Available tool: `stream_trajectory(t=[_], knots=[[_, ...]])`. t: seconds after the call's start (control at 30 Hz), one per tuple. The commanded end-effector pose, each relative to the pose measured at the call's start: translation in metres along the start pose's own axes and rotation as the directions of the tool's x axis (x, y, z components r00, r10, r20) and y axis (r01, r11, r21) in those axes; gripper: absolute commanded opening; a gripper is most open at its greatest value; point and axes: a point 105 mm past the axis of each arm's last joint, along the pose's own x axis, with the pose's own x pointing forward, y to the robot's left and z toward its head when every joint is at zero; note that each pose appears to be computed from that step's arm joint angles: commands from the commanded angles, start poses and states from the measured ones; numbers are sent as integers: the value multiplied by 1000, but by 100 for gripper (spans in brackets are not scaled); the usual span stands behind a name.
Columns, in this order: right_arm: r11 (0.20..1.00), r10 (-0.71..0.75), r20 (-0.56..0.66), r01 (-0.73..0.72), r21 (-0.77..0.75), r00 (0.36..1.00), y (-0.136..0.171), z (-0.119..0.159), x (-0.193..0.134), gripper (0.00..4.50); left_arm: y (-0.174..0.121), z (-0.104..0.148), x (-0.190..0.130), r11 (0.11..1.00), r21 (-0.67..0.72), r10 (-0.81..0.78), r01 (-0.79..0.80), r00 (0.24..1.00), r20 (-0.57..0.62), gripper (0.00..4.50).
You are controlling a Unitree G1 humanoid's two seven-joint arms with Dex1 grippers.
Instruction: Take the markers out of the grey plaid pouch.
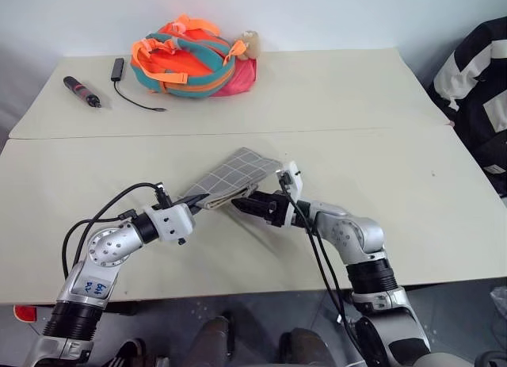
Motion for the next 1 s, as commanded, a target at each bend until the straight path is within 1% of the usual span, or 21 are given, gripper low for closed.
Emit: stream_trajectory(t=[0.03, 0.07, 0.1, 0.17, 0.23, 0.3, 0.4, 0.53, 0.57, 0.6, 0.63, 0.67, 0.7, 0.77, 0.97, 1.0], knots=[[998, 2, 0, -2, -67, 1000, 1, 2, -3, 143, 7, 14, 1, 999, 38, 20, -22, 999, 47, 0], [996, -12, -11, 11, -94, 1000, -2, 1, -5, 106, 6, 14, 1, 999, 39, 20, -21, 999, 47, 0], [995, -15, -14, 14, -100, 1000, -3, 0, -6, 77, 6, 14, 1, 999, 38, 20, -21, 999, 47, 0], [994, -5, -20, 3, -110, 1000, -2, 0, -7, 4, 6, 14, 1, 999, 39, 19, -20, 999, 46, 0], [989, -3, -42, -3, -146, 999, -2, -3, -8, 4, 6, 14, 1, 999, 39, 20, -21, 999, 44, 0], [973, 23, -102, -46, -225, 994, 4, -11, -10, 4, 7, 12, 1, 999, 41, 24, -25, 999, 37, 0], [957, 53, -122, -85, -277, 991, 14, -13, -10, 4, 6, 11, 2, 999, 45, 22, -23, 999, 32, 0], [878, 73, -225, -170, -448, 972, 26, -23, -14, 4, -6, 4, 5, 999, 50, -15, 15, 1000, -3, 0], [862, 67, -228, -171, -477, 971, 27, -23, -14, 4, -11, 4, 7, 998, 53, -30, 30, 1000, -5, 0], [878, 77, -193, -158, -452, 978, 29, -17, -12, 4, -18, 5, 9, 997, 56, -50, 50, 999, -2, 0], [873, 82, -186, -160, -460, 979, 32, -14, -10, 4, -23, 6, 10, 996, 57, -65, 65, 998, 0, 0], [871, 87, -182, -163, -464, 979, 33, -13, -9, 4, -26, 6, 11, 996, 58, -73, 73, 997, 2, 0], [850, 88, -201, -179, -495, 976, 35, -14, -9, 4, -29, 7, 13, 995, 57, -78, 78, 997, 5, 0], [844, 102, -203, -193, -501, 974, 37, -15, -6, 4, -32, 8, 15, 995, 55, -79, 78, 997, 8, 0], [828, 185, -258, -292, -479, 948, 47, -23, -16, 4, -19, 4, 14, 998, 56, -36, 36, 999, -11, 0], [816, 182, -281, -305, -491, 942, 47, -27, -19, 4, -18, 3, 13, 998, 58, -32, 32, 999, -15, 0]])
